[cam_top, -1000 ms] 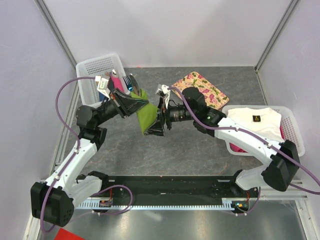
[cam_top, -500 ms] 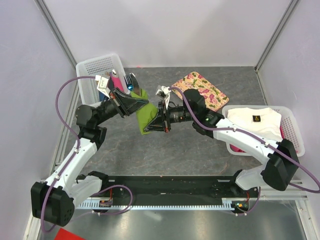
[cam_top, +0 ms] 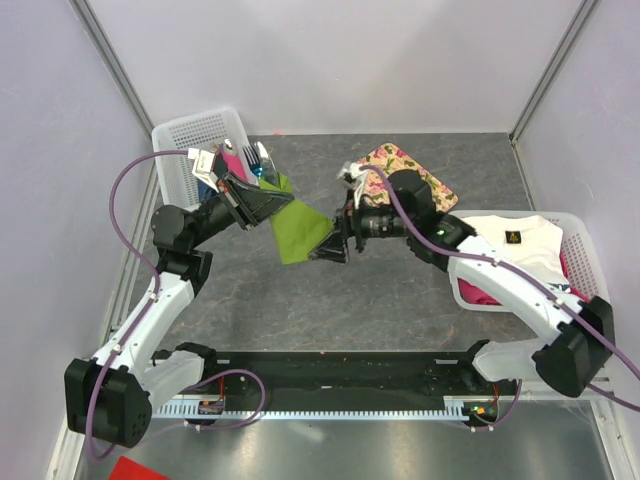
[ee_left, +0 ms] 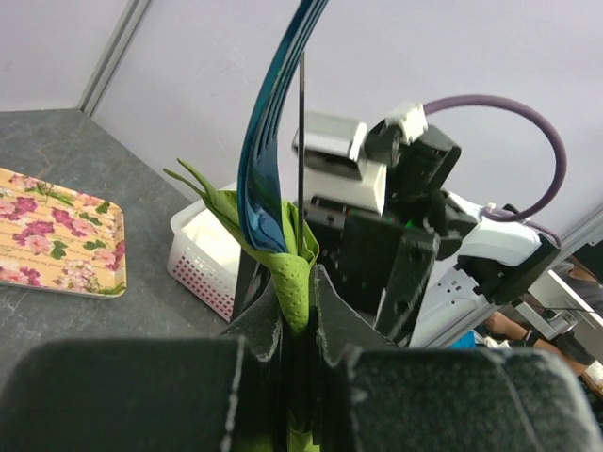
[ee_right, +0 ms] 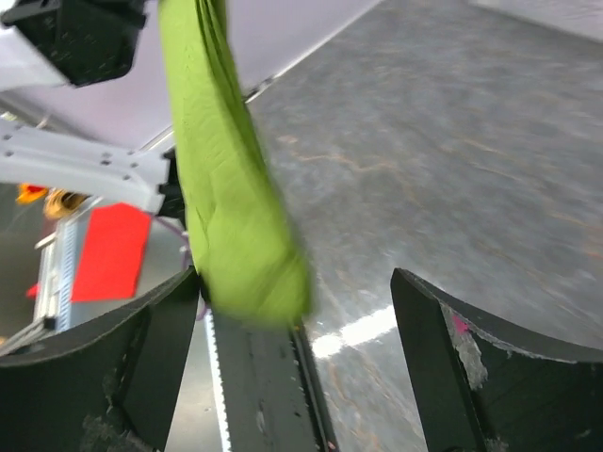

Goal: Place the utensils on the paper napkin and roll it up

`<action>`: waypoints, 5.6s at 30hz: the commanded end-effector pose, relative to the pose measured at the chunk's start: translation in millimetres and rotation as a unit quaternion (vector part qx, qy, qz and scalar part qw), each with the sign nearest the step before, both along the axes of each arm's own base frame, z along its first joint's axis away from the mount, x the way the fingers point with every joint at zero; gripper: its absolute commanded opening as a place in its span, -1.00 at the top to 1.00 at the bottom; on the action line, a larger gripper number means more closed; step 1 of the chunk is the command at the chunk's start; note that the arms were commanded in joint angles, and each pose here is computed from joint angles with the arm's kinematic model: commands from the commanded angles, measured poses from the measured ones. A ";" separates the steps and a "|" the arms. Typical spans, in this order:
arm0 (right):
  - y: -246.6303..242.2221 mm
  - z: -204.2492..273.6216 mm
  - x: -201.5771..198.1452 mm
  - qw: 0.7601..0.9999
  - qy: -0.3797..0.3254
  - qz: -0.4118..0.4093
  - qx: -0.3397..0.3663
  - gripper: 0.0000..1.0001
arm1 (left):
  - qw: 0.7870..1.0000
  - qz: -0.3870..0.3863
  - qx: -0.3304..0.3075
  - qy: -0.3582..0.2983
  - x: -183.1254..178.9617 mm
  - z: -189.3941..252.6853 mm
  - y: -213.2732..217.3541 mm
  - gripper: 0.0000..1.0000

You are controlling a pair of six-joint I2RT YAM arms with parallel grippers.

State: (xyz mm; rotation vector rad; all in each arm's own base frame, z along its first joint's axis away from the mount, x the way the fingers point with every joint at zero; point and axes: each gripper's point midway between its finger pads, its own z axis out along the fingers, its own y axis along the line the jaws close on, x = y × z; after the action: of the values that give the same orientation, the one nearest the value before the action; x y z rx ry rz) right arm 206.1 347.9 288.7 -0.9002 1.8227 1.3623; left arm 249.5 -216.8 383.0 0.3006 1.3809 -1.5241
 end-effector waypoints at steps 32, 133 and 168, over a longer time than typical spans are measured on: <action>24.6 52.1 19.6 0.997 -0.079 0.004 0.013 -0.36 | 0.999 0.016 -0.006 -0.031 2.8 20.1 3.8 0.96; 13.9 58.8 69.1 0.995 -0.011 -0.065 0.078 -0.96 | 0.978 0.162 0.116 0.057 95.6 -27.9 65.1 0.96; 10.9 13.7 85.4 0.995 0.038 -0.070 0.051 -0.96 | 0.904 0.327 0.228 0.154 354.7 -202.0 226.1 0.96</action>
State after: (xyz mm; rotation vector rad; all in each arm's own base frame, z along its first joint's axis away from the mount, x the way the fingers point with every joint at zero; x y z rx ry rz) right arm 290.1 356.2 298.2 -0.6627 1.8559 1.3758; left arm 578.6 2.0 152.4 -0.2355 1.9633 -0.7475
